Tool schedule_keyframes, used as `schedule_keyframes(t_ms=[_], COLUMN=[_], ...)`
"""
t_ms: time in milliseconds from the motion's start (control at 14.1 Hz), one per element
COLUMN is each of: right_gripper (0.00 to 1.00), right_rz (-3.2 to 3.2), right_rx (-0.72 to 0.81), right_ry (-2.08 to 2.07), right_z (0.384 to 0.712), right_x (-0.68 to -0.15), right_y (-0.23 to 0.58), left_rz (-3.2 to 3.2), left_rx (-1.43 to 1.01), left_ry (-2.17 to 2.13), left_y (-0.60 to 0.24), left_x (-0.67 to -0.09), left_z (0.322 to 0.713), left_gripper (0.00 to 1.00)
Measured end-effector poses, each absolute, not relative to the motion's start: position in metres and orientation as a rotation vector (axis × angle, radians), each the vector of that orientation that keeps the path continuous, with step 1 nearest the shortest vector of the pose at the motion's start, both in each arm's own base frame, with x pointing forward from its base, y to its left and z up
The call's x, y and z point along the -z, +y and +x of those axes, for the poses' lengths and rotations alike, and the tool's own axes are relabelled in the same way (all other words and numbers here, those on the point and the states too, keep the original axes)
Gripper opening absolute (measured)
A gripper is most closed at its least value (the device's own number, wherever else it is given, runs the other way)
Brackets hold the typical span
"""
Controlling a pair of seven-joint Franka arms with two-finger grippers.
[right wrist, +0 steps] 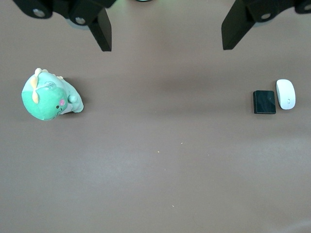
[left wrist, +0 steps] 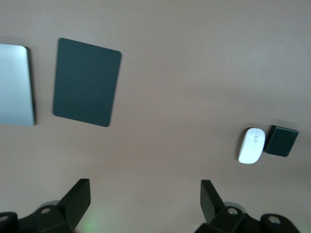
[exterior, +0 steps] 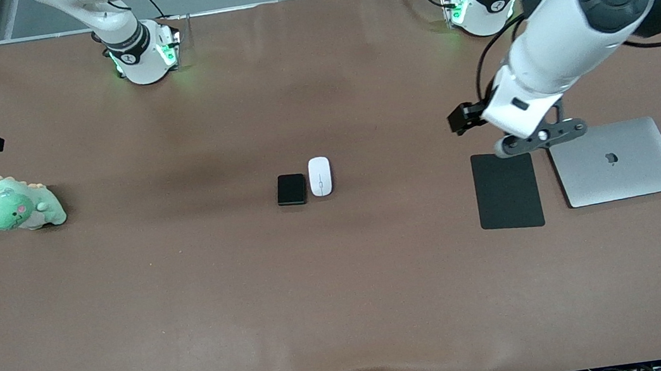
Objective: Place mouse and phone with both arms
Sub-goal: 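Reach the left gripper over to the white mouse beside the phone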
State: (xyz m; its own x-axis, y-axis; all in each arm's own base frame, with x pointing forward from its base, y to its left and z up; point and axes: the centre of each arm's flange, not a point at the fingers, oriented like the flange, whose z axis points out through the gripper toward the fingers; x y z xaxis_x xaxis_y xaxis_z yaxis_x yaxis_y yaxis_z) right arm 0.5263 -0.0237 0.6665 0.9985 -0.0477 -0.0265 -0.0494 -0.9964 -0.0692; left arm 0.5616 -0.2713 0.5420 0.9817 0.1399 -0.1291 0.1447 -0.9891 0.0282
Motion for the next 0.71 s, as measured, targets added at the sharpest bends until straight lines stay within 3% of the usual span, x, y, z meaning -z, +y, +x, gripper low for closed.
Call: schedule_keyframes(t_ms=[712], right_gripper=[1.00], right_rz=[-3.067], right_rx=[-0.087], right_ry=[0.073], right_z=[0.537], right_x=[-0.650], right_y=[-0.024], left_rz=[3.145], left_rx=[0.201], left_ry=[0.353], left_y=[-0.387], left_x=[-0.452], left_z=[0.540], left_gripper=[1.00])
